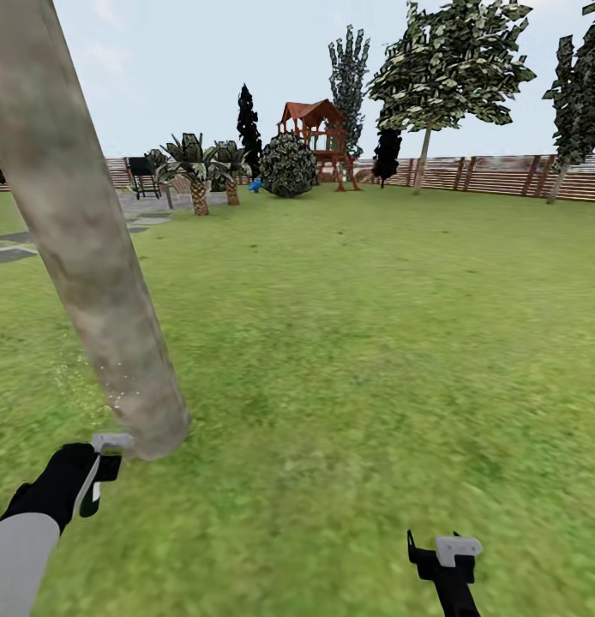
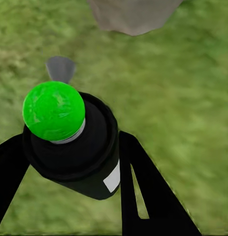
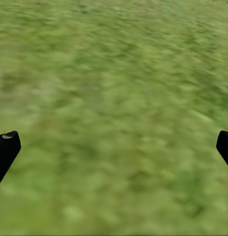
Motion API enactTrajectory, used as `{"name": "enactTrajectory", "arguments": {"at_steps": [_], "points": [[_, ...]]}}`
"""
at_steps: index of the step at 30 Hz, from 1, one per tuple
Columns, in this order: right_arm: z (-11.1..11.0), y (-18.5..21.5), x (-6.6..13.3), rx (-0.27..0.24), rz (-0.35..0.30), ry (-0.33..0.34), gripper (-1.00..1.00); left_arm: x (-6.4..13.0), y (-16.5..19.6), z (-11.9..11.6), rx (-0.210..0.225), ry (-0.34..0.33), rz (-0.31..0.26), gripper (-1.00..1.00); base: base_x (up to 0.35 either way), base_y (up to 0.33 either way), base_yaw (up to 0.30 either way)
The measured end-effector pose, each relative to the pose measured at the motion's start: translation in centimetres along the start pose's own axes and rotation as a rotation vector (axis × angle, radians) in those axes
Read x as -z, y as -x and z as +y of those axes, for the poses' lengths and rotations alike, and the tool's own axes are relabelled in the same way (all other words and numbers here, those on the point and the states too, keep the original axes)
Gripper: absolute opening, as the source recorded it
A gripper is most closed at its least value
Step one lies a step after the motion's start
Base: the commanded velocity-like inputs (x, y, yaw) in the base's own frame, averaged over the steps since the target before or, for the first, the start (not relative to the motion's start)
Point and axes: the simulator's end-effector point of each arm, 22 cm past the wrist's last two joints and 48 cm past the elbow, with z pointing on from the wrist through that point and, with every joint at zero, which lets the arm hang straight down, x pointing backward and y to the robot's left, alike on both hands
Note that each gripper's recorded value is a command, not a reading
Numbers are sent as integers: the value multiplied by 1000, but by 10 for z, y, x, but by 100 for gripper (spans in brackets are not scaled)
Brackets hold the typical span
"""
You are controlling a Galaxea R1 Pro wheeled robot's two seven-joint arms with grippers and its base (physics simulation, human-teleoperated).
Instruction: In the garden, pick up the pesticide atomizer on the floor and spray pesticide onto both trees until each tree trunk is fully covered.
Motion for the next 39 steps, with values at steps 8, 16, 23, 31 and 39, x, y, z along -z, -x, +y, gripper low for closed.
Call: {"name": "enactTrajectory", "arguments": {"at_steps": [8,16,23,31,39], "points": [[0,1,0,0,-2,-1,100,-11,-43,3,54,-7,31,-100,4,0,141],[0,1,0,0,-2,-1,100,-10,-33,-4,104,15,-24,-100,0,0,72],[-1,1,0,0,-3,-1,100,-8,-29,-20,114,15,-43,-100,0,-189,0],[0,1,0,0,-2,-1,100,-8,-28,-21,118,13,-43,-100,104,-252,0],[0,1,0,0,-1,0,100,-8,-28,-20,117,14,-43,-100,310,-55,8]]}}
